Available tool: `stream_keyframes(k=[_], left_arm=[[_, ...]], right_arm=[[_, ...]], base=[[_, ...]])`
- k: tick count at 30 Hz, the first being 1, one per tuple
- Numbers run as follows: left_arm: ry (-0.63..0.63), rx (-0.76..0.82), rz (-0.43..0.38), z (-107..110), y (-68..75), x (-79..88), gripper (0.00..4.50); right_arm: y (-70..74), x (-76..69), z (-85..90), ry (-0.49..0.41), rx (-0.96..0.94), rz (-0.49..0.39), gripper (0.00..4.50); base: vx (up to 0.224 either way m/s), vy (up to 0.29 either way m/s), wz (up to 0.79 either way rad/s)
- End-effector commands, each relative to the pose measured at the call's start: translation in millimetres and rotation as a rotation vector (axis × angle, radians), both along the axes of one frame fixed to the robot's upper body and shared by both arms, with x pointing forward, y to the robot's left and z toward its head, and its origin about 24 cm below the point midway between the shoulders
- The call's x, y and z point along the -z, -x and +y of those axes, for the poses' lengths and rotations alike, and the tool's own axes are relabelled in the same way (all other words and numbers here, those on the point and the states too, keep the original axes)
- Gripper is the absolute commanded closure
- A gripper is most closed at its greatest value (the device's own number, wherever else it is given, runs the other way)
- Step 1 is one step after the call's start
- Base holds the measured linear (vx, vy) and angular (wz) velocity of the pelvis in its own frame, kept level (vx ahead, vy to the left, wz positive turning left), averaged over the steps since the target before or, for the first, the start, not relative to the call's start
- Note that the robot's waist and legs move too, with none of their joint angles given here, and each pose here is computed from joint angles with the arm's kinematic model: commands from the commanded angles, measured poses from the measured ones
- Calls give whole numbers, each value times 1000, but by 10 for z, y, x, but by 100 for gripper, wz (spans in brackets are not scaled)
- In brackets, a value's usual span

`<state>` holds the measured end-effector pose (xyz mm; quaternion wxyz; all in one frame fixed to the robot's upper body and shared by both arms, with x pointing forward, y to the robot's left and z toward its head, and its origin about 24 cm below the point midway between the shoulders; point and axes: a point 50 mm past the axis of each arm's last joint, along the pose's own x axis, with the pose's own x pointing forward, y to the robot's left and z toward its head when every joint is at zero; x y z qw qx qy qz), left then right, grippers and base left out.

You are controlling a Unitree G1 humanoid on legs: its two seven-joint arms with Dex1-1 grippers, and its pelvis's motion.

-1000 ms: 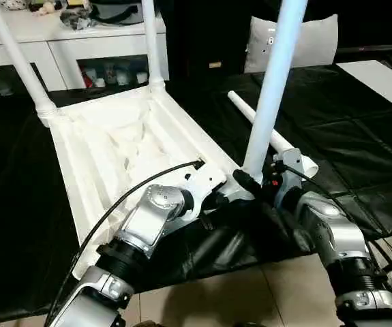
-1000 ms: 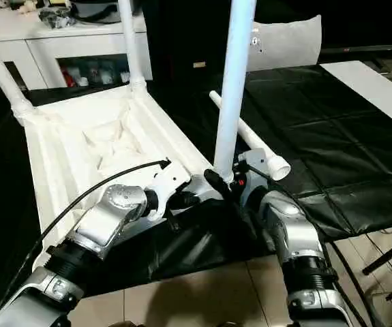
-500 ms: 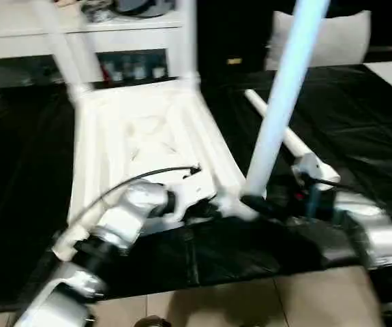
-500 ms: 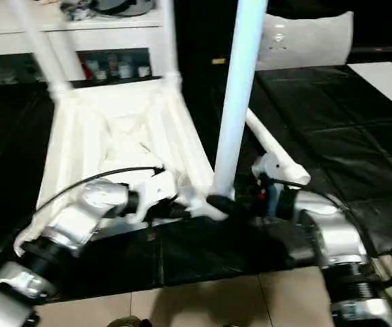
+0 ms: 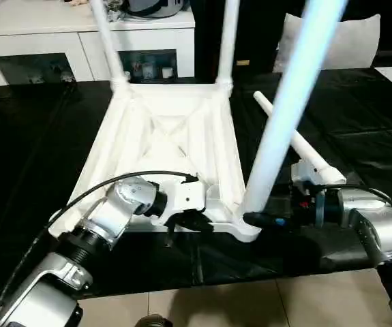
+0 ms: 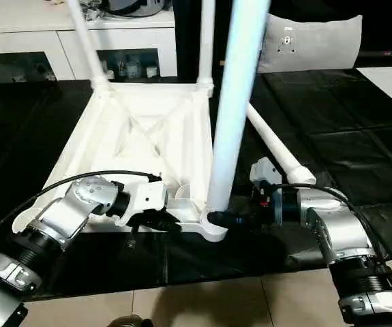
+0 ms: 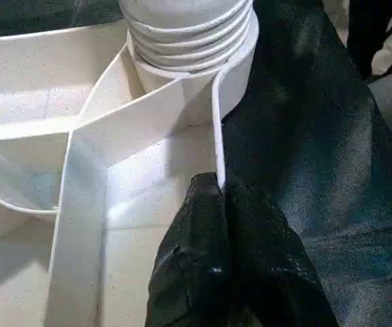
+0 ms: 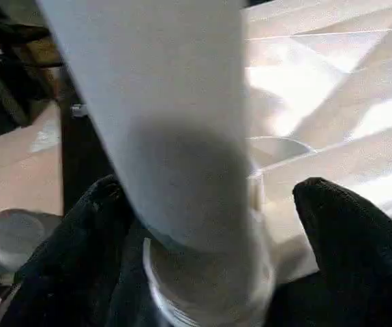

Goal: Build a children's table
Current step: Rotate leg to tighten

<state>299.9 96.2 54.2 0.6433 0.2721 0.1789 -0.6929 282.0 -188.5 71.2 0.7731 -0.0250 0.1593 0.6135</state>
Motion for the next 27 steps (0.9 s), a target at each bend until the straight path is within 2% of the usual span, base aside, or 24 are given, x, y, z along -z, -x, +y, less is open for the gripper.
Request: stream_keyframes(k=[1, 18, 24, 27], left_arm=[[-67, 75, 23, -23, 52, 72, 450], [-60, 93, 54, -13, 75, 104, 450], [-38, 62, 90, -26, 108, 126, 450], [-2, -59, 115, -72, 87, 130, 450]], right_arm=[[32, -21, 7, -14, -29, 11, 77], [125, 55, 48, -44, -59, 89, 231], [136, 102, 132, -83, 5, 109, 246], [49, 155, 252, -36, 148, 86, 248]], base=[[0, 0, 0], [0, 0, 0], [0, 0, 0], [0, 0, 0]])
